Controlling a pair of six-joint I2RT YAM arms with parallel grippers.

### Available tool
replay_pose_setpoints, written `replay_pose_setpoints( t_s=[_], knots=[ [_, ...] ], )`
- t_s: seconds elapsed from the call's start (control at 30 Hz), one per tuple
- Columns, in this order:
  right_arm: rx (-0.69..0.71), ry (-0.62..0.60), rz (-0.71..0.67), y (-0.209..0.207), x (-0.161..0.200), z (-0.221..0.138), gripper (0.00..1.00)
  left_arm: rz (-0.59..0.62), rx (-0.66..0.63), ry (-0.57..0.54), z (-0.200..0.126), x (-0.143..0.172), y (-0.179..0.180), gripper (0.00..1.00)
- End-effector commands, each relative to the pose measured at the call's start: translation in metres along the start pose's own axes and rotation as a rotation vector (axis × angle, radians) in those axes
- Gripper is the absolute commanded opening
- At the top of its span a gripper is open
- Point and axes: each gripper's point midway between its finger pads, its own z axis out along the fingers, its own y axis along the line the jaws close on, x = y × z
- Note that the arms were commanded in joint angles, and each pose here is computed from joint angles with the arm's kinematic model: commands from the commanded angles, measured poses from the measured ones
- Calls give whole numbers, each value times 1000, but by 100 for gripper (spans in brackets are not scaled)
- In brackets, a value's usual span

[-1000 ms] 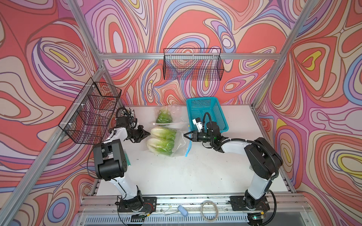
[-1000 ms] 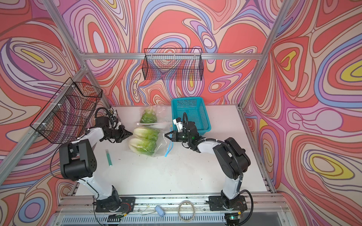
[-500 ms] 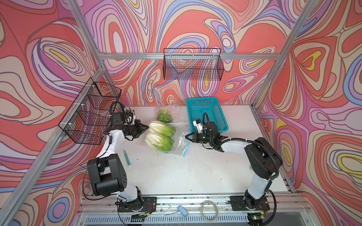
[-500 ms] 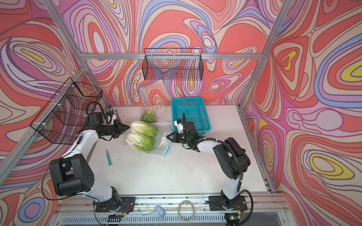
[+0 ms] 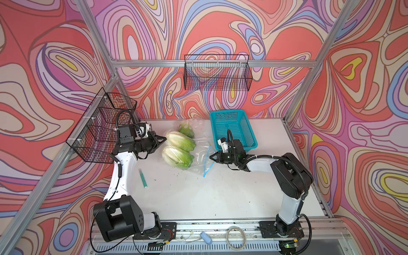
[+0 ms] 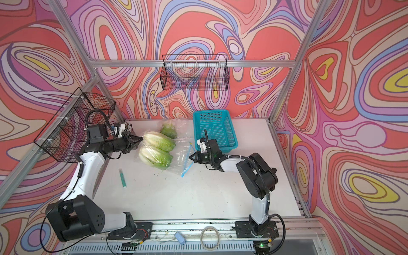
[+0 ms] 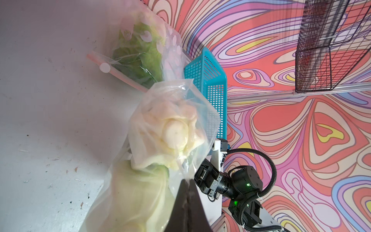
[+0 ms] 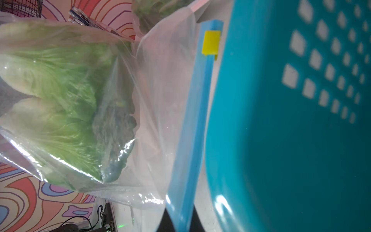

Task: Open the zip-top bag and take out the chinese cabbages
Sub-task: Adjust the zipper food storage bag at the center of the board.

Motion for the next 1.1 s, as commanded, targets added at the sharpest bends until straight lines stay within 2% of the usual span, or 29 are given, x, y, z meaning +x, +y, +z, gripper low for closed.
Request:
replay_pose_setpoints(
  t_s=[0.0, 0.1, 0.2, 0.43, 0.53, 0.7, 0.83, 1.07],
  knots=[
    [26, -13, 9, -8, 3, 0, 0, 36, 32, -41, -16, -5, -25, 0],
    [35, -13, 10, -10, 4, -1, 0, 33, 44, -52, -21, -6, -31, 0],
    [-44, -12, -13, 10, 3, -4, 0, 41, 38, -62, -24, -6, -34, 0],
    [-178, -102, -155, 71, -13, -33, 0, 9, -99, -45, -6, -7, 16, 0],
    [-181, -111, -173, 74, -12, -38, 0, -15, -115, -54, -1, -11, 29, 0],
    [-195, -102, -153, 68, -3, -36, 0, -13, -116, -86, -4, -23, 28, 0],
    [-275, -124, -161, 77, 0, -40, 0, 0, -149, -79, -5, -24, 32, 0],
    [-434, -233, -235, 107, 0, -71, 0, -20, -231, -76, 1, -28, 58, 0]
  ],
)
